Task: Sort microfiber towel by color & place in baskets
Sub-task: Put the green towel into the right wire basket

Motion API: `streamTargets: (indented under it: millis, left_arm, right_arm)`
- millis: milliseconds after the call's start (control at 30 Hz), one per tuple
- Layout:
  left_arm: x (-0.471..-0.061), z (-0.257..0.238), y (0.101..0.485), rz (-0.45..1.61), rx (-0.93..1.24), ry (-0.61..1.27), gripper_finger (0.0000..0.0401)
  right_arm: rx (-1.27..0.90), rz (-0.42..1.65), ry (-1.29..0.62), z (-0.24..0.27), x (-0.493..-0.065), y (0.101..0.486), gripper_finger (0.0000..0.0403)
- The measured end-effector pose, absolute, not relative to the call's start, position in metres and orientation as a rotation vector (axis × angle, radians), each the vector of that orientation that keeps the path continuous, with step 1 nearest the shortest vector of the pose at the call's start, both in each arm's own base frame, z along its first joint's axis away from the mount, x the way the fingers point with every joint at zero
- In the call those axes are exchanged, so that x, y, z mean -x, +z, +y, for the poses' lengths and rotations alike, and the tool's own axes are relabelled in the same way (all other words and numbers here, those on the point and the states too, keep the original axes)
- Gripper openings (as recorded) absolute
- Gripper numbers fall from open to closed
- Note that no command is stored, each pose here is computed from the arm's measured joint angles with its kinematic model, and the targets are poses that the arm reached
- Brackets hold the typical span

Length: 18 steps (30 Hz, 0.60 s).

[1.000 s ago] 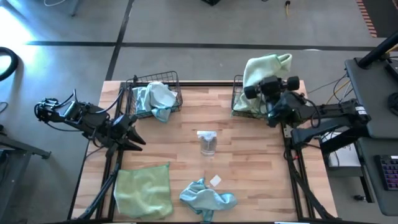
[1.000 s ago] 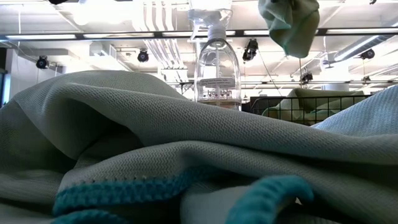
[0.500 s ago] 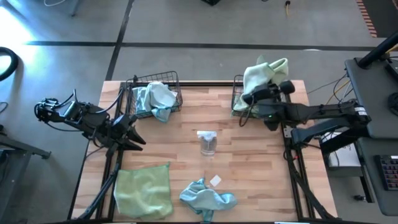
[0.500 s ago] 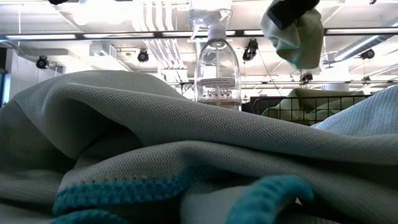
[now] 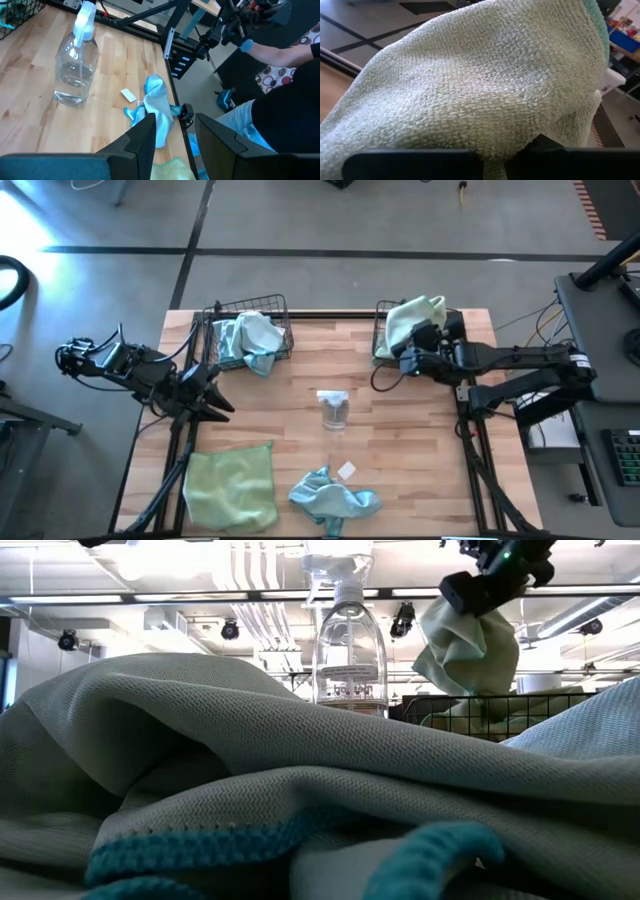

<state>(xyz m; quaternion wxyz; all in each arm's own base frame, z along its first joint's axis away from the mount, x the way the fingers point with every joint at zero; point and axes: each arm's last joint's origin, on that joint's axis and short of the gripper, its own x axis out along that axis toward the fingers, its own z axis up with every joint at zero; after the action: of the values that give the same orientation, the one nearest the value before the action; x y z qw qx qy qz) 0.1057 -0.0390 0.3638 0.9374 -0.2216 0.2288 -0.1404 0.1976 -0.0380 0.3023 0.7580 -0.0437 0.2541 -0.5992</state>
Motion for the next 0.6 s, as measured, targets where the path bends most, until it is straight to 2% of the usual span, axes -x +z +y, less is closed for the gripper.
streamTargets:
  millis: [200,600]
  left_arm:
    - [-0.1057,-0.039,0.3638,0.47,0.467,-0.283,0.0122]
    - [-0.1057,-0.039,0.3638,0.47,0.469,-0.283,0.0122]
  right_arm:
    - [0.062,0.576,-1.292,-0.0417,-0.1973,0.3013,0.0041]
    - [0.037,0.588,-1.297,-0.0463,-0.1967,0.3007,0.0117]
